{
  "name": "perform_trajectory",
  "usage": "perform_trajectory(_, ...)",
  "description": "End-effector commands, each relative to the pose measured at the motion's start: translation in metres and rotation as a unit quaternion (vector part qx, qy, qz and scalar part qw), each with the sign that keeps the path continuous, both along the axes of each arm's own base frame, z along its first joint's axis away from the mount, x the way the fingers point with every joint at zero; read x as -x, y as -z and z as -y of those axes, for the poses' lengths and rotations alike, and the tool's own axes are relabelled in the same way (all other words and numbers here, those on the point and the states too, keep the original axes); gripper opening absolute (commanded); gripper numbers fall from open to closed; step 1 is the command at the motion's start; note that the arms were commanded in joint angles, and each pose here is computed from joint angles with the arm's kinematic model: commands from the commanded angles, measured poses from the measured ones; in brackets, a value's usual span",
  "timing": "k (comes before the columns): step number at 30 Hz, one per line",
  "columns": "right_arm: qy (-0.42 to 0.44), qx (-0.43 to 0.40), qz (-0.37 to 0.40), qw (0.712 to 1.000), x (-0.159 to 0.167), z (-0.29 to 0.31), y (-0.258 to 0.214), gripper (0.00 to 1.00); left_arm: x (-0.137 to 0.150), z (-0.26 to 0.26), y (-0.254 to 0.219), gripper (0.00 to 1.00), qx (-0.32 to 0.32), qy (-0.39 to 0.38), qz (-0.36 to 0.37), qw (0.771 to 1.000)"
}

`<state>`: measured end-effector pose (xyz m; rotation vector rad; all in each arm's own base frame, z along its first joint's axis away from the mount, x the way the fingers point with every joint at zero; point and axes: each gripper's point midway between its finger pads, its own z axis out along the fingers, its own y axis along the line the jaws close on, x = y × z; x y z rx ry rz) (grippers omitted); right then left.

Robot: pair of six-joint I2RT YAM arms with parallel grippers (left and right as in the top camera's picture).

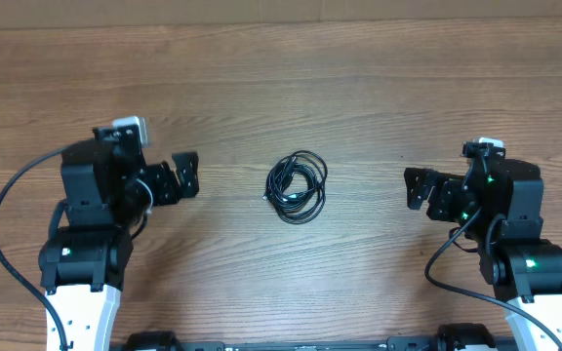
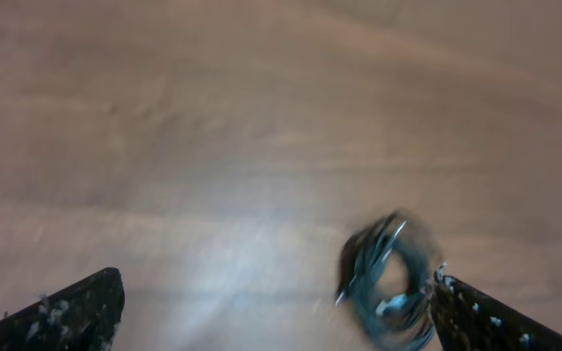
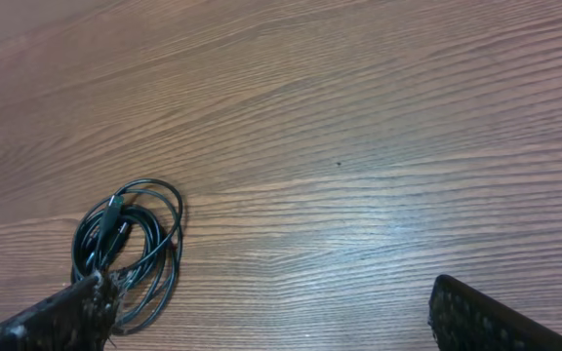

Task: Untangle cables
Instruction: 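Move the left gripper to the black cable coil and grasp it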

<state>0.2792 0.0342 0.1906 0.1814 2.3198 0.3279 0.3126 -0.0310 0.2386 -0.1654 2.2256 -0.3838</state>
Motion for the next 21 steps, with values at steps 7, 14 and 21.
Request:
perform_trajectory(7, -0.008, -0.006, 0.018, 1.000, -0.003, -0.004, -0.014, 1.00, -0.024, 0.047, 0.028, 0.96, -0.048, 0.041, -0.031, 0.997)
perform_trajectory(14, -0.008, -0.006, 0.009, 1.000, 0.000, -0.004, -0.011, 1.00, -0.036, 0.106, 0.080, 0.96, -0.119, 0.108, -0.111, 0.981)
perform_trajectory(21, -0.008, -0.006, 0.010, 1.000, 0.000, -0.004, -0.011, 1.00, -0.046, 0.131, 0.113, 0.96, -0.145, 0.128, -0.218, 0.957)
